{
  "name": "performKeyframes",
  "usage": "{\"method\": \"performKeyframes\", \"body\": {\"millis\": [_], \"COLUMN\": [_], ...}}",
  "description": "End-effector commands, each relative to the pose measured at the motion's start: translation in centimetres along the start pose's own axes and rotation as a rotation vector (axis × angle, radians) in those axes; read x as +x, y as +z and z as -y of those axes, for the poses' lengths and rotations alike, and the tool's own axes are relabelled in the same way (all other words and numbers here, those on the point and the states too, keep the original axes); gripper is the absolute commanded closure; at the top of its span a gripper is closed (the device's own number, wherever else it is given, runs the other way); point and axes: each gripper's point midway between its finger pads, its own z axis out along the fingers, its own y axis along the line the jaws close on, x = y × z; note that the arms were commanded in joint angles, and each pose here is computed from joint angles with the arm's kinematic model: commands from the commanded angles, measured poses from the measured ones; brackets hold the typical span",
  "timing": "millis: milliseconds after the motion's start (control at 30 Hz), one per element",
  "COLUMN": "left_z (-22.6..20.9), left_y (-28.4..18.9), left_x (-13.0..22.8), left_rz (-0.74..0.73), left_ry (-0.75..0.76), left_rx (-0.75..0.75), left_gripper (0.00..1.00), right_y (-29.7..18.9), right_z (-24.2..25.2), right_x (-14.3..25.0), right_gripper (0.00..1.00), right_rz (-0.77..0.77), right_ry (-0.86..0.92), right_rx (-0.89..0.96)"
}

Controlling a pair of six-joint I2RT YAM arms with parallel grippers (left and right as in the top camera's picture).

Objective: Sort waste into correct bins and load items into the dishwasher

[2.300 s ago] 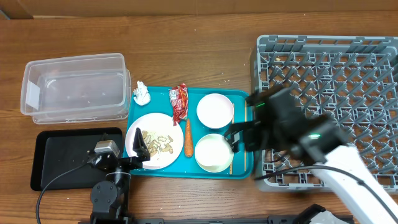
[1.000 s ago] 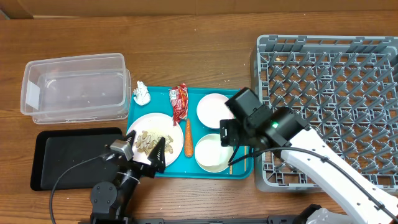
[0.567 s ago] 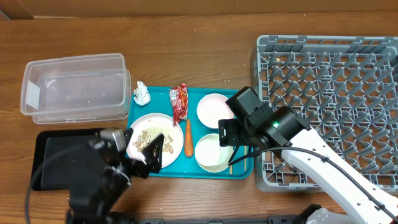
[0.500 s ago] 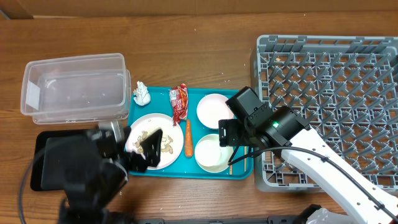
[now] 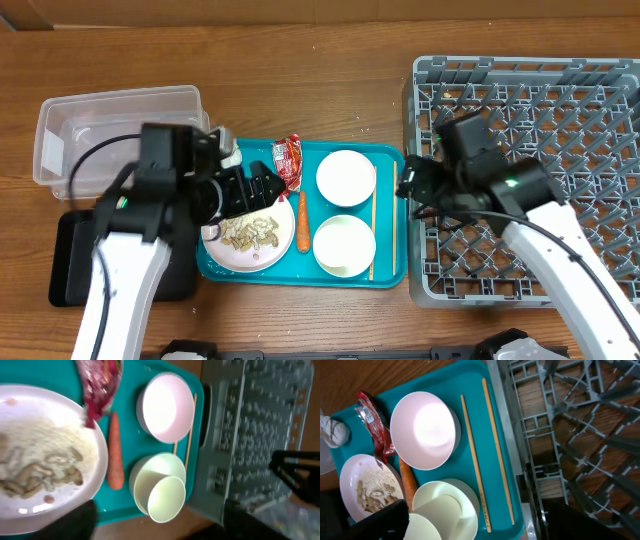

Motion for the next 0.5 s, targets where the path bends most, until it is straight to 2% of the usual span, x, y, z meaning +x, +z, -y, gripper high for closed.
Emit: {"method": "performKeyframes", "body": {"millis": [0, 100, 233, 367, 467], "left_z": [1.7, 0.3, -1.4, -1.4, -1.0], "left_y": [2.7, 5.1, 7.6, 9.8, 11.6], "left_x": [2.6, 4.8, 6.4, 6.8, 6.9], "left_rz": [-0.177, -0.269, -0.296, -0.279, -0.277], "left_ry": [0.107, 0.17, 0.338, 0.468, 0.494], "left_rx": [0.055, -0.111, -0.353, -0.457, -0.459], "left_gripper": [0.41, 0.41, 0.38, 0.38, 0.42], "right_y": [-1.4, -1.4, -1.4, -1.4, -1.4], "right_z": [-0.4, -0.2, -0.2, -0.2, -0.1], "right_x": [-0.3, -0.4, -0.4, -0.4, -0.3], "right_gripper": [0.07, 0.06, 0.03, 0.02, 0.02], "right_rz": [0.015, 0.015, 0.015, 0.014, 0.009], "right_ry": [-0.011, -0.005, -0.005, -0.005, -0.005], "right_rx": [-0.047, -0.044, -0.043, -0.043, -0.04]}}
